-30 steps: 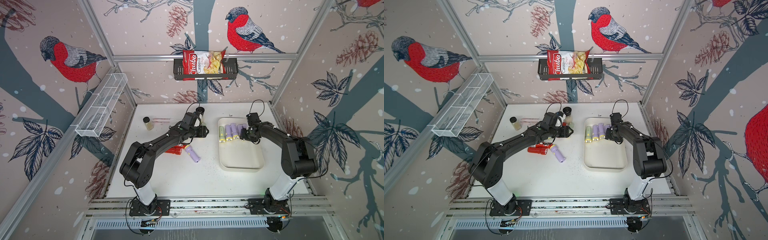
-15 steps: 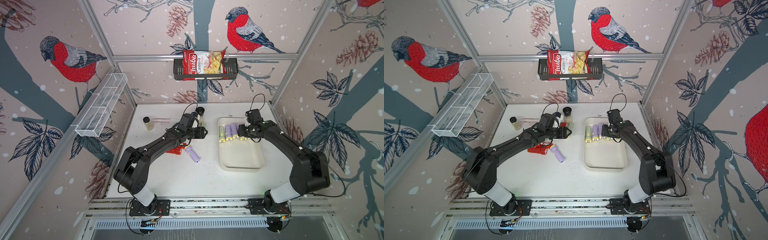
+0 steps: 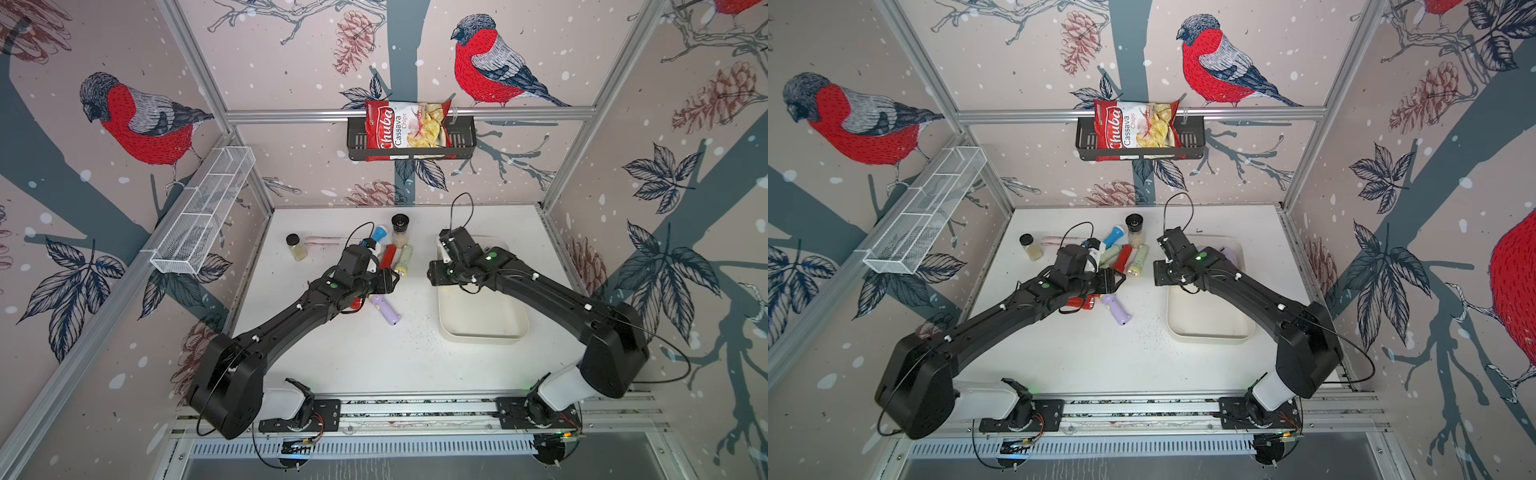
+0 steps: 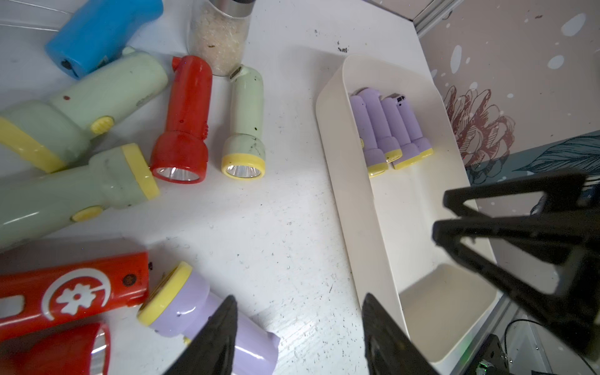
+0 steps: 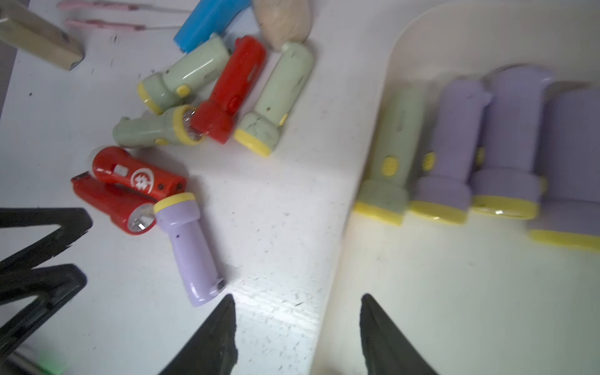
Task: Put the flashlights into the storage boxes
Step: Pick up the flashlight from the center of the board.
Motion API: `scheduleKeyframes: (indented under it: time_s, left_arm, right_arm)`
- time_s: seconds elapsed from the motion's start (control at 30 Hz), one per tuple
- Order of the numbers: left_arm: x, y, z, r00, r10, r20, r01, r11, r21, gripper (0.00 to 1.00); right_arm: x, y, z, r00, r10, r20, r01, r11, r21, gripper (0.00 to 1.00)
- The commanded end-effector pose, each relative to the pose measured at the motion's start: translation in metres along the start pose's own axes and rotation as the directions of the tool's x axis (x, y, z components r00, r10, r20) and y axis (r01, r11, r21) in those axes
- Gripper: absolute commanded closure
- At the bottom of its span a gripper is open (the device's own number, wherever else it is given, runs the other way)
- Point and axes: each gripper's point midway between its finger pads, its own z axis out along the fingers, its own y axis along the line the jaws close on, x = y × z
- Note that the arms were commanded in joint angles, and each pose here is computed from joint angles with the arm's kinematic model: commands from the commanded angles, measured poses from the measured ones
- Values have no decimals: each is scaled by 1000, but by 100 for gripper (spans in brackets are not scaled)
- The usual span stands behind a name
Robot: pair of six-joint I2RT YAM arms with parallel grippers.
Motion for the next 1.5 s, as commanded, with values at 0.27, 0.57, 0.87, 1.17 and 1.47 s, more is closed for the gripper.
scheduleKeyframes:
  time_s: [0.27,0.57,0.87,1.17,1.47]
  left_arm:
    - [14,61,-53,977,-139,162,163,975,-149,39]
    - [24,105,-85,924,-280,259,320,939,-127,39]
    - [24,110,-87,917,-294,270,333,936,-111,39]
    - [26,116,-89,924,-271,268,320,934,-159,39]
    - [24,112,-87,931,-253,262,296,945,-140,39]
  right_arm:
    - [37,83,56,975,-128,-183,111,989,-101,38]
    - [65,120,94,922,-255,-292,218,964,-152,38]
    - [82,113,116,897,-278,-342,252,960,-120,39]
    - [97,112,130,875,-299,-381,270,954,-127,46]
    - [101,107,126,876,-300,-377,278,954,-114,58]
